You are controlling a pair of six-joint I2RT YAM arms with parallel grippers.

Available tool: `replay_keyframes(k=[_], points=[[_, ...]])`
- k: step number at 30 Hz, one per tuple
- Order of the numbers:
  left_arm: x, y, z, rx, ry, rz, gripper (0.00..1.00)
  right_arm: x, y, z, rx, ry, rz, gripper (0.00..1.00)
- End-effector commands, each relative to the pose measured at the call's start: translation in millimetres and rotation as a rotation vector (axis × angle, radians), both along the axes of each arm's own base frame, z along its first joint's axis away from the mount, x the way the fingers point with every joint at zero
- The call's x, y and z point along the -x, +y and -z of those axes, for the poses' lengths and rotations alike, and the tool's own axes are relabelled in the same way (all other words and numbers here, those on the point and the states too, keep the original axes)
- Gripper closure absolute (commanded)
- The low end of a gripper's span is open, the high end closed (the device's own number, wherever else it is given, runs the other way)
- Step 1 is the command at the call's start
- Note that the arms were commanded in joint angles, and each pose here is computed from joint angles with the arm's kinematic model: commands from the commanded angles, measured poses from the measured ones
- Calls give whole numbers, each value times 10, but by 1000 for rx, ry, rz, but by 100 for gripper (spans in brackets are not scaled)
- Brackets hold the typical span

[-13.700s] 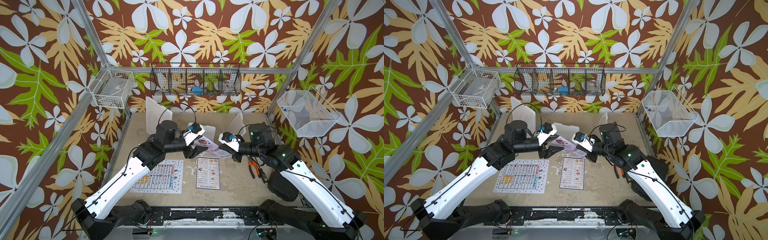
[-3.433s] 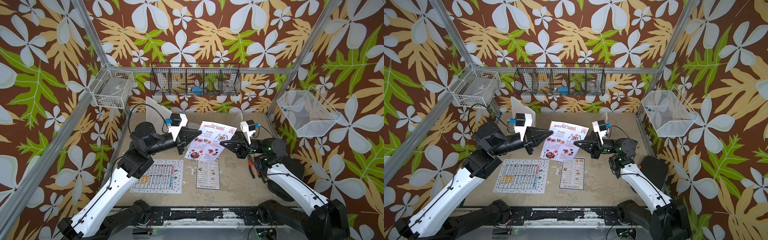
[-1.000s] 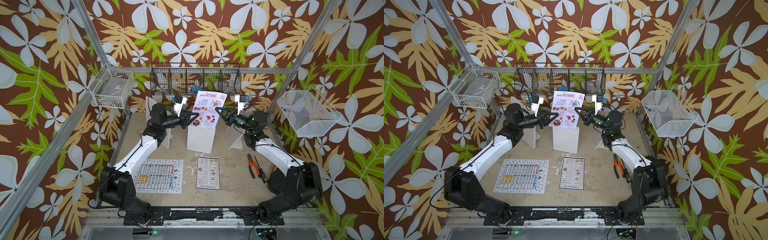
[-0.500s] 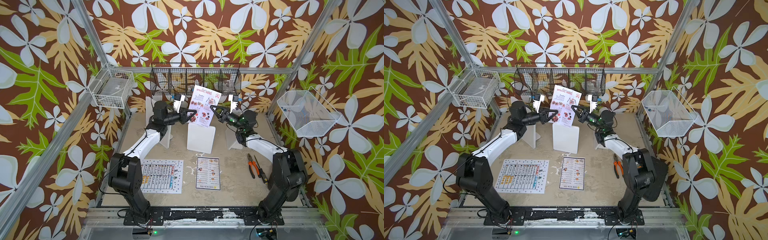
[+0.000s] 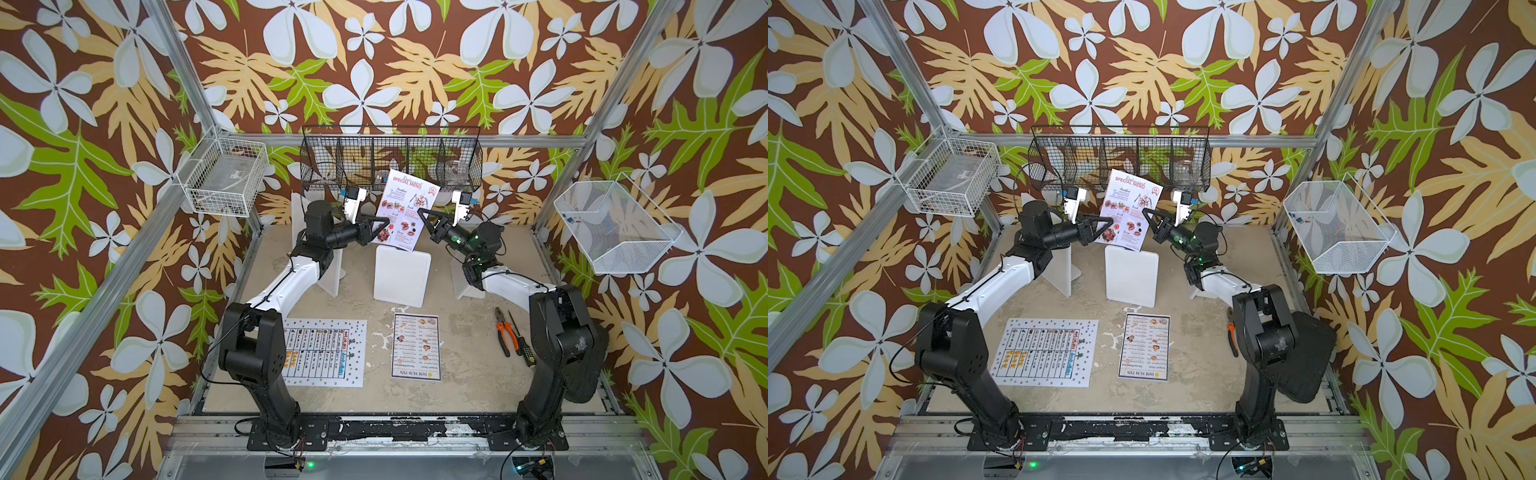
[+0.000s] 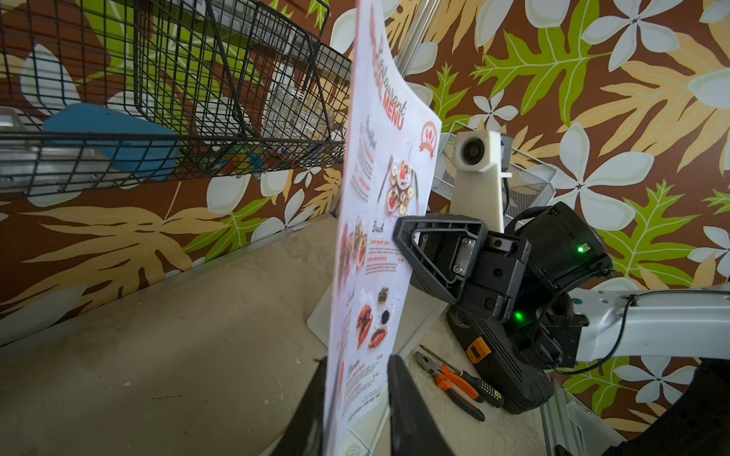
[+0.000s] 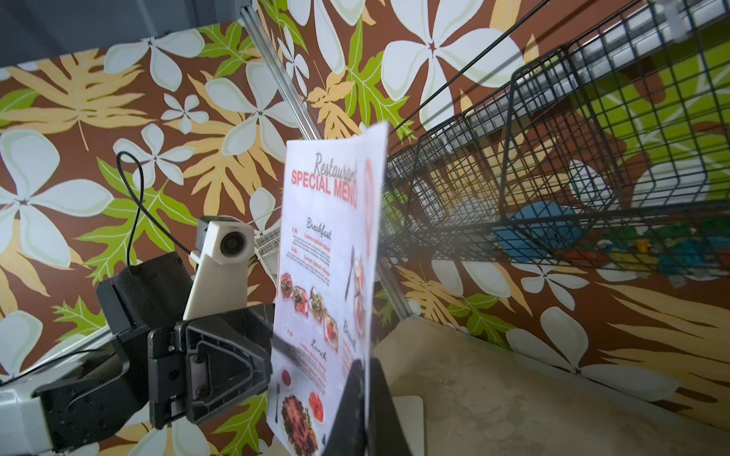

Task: Insert the menus into the narrow rack
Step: Insert the menu into the narrow rack.

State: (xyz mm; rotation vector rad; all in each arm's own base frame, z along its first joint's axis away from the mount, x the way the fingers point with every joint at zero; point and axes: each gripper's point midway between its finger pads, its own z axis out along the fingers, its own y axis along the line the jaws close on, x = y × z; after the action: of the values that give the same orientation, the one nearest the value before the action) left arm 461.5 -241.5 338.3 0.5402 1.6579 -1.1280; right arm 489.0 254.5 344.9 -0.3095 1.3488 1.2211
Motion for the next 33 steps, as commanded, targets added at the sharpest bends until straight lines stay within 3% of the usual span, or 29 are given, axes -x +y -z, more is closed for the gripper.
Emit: replay_keyframes(k=[1,12,33], points=[[-11,0,-6,-1,-3,8,74,-18,-9,-159,-31,-61,10,100],[-116,-15,33,-6,8,2,73,-148,29,-34,-28,-38,13,100],[-146,-21,95,-6,24,5,73,-4,34,76,-24,-4,22,100]])
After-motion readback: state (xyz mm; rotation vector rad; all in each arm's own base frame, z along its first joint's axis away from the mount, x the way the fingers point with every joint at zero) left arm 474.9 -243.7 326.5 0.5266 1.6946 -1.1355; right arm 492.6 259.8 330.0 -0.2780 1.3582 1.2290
